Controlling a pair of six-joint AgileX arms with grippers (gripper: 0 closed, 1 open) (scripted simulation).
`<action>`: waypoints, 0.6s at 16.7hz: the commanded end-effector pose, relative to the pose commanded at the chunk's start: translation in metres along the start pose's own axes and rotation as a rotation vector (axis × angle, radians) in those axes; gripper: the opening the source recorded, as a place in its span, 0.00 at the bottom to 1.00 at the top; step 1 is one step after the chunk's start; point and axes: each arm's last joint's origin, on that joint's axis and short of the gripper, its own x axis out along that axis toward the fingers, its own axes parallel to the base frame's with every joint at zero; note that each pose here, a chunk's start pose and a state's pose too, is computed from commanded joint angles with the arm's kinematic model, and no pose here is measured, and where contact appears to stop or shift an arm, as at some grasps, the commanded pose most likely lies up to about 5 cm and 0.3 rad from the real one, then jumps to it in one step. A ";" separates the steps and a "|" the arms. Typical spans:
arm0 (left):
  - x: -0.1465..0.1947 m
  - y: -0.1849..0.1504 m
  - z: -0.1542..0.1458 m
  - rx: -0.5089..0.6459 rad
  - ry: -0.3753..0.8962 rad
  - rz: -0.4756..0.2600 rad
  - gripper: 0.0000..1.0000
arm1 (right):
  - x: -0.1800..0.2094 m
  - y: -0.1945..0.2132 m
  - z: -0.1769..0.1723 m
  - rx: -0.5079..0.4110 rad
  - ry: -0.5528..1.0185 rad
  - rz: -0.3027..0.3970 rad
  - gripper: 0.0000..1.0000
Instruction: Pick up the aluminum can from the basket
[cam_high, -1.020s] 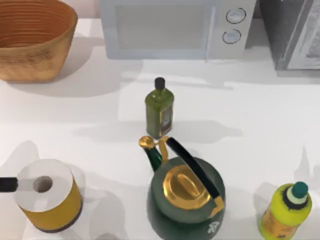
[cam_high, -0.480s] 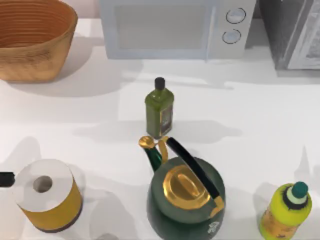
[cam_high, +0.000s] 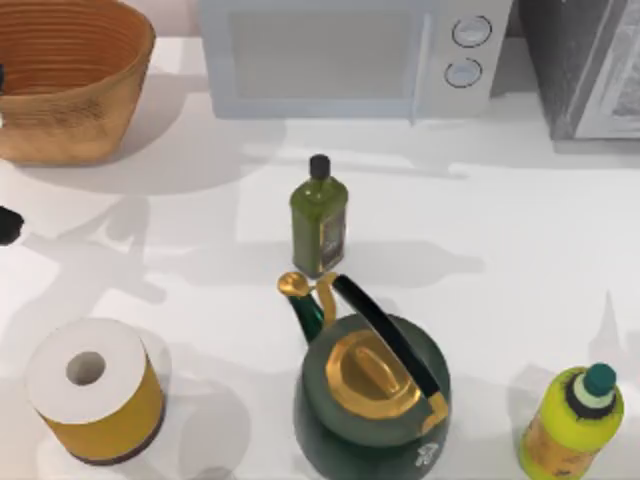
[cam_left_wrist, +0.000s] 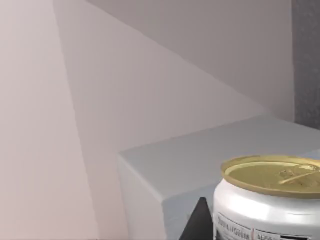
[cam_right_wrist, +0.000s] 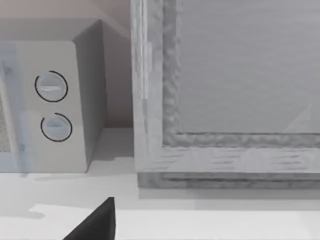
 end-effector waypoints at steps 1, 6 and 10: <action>0.019 0.007 0.005 0.006 -0.007 -0.081 0.00 | 0.000 0.000 0.000 0.000 0.000 0.000 1.00; 0.126 0.040 -0.037 -0.020 0.002 -0.496 0.00 | 0.000 0.000 0.000 0.000 0.000 0.000 1.00; 0.187 0.046 -0.137 -0.106 0.046 -0.781 0.00 | 0.000 0.000 0.000 0.000 0.000 0.000 1.00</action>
